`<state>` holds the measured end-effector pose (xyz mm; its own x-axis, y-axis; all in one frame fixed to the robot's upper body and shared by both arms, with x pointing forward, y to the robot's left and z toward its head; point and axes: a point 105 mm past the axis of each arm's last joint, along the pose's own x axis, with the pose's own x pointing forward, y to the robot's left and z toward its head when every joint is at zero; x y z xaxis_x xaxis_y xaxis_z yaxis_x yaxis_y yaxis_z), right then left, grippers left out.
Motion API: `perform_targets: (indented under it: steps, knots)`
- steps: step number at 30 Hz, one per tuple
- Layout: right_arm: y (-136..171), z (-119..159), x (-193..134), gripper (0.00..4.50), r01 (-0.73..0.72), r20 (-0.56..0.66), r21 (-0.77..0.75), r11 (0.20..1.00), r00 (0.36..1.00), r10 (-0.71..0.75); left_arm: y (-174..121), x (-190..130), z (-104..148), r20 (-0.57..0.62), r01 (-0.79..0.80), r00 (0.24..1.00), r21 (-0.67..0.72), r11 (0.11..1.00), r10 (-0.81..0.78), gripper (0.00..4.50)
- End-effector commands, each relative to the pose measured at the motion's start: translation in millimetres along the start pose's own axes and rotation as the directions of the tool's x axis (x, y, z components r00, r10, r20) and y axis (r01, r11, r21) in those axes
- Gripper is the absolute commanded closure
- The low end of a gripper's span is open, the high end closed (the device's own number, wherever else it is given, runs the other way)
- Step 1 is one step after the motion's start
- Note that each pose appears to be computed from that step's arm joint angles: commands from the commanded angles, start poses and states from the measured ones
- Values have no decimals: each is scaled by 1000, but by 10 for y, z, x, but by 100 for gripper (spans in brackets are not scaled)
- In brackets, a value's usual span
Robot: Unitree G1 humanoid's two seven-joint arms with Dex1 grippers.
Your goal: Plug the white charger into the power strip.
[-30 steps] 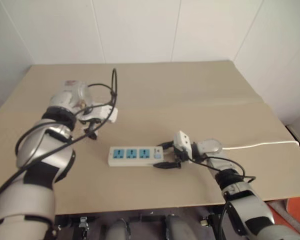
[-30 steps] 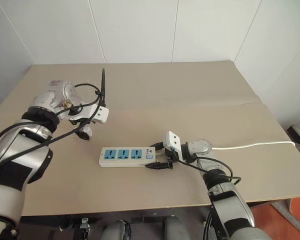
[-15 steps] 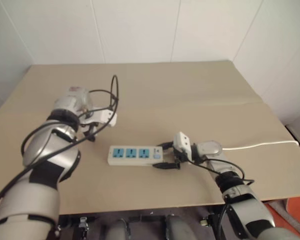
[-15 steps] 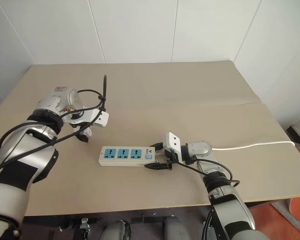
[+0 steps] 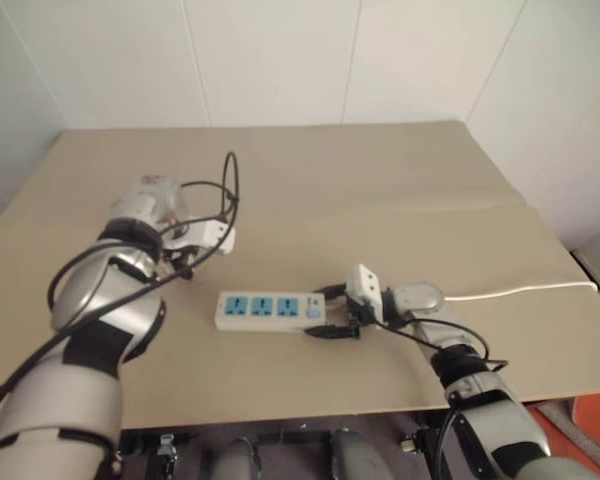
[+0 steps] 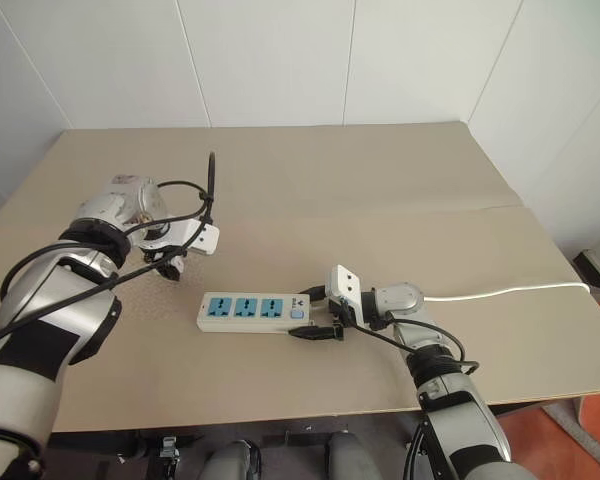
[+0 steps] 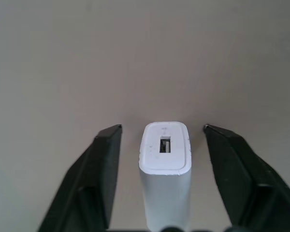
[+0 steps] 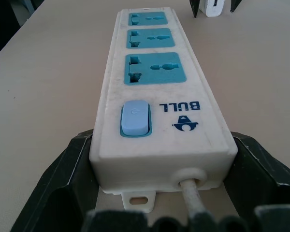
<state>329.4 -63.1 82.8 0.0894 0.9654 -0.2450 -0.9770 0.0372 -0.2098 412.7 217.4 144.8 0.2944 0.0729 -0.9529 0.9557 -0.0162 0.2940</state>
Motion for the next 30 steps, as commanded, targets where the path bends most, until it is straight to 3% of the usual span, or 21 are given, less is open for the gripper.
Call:
perform_targets:
  steps: [1, 3, 4, 10, 15, 19, 21, 24, 30]
  knots:
    - [149, -140, 98, 107, -58, -49, 30, 998, 997, 59, 71, -94, -26, -29, -34, 999, 2, 999, 34, 281]
    - [148, -141, 99, 107, -57, -50, 31, 998, 997, 58, 74, -96, -13, -24, -34, 999, 1, 999, 34, 343]
    - [148, -142, 99, 107, -57, -50, 31, 998, 997, 58, 79, -100, 0, -18, -38, 999, 4, 999, 38, 348]
    - [130, -150, 83, 107, -54, -59, 28, 998, 997, 55, 164, -236, 155, 86, -82, 993, 23, 996, 80, 348]
    - [111, -150, 68, 107, -52, -64, 28, 998, 996, 54, 239, -604, 383, 339, -93, 936, -26, 995, 96, 348]
    - [112, -150, 67, 107, -58, -67, 26, 998, 996, 59, 219, -1078, 653, 687, -19, 724, -74, 997, 65, 348]
    - [111, -150, 65, 107, -61, -66, 33, 998, 996, 63, 215, -1329, 752, 833, 36, 548, -122, 992, 83, 348]
    - [97, -165, 56, 107, -59, -70, 37, 998, 996, 61, 126, -1481, 825, 927, 113, 368, -119, 986, 70, 348]
    - [81, -188, 69, 107, -49, -71, 34, 998, 996, 52, -310, -1346, 916, 991, 117, 131, -6, 993, -9, 348]
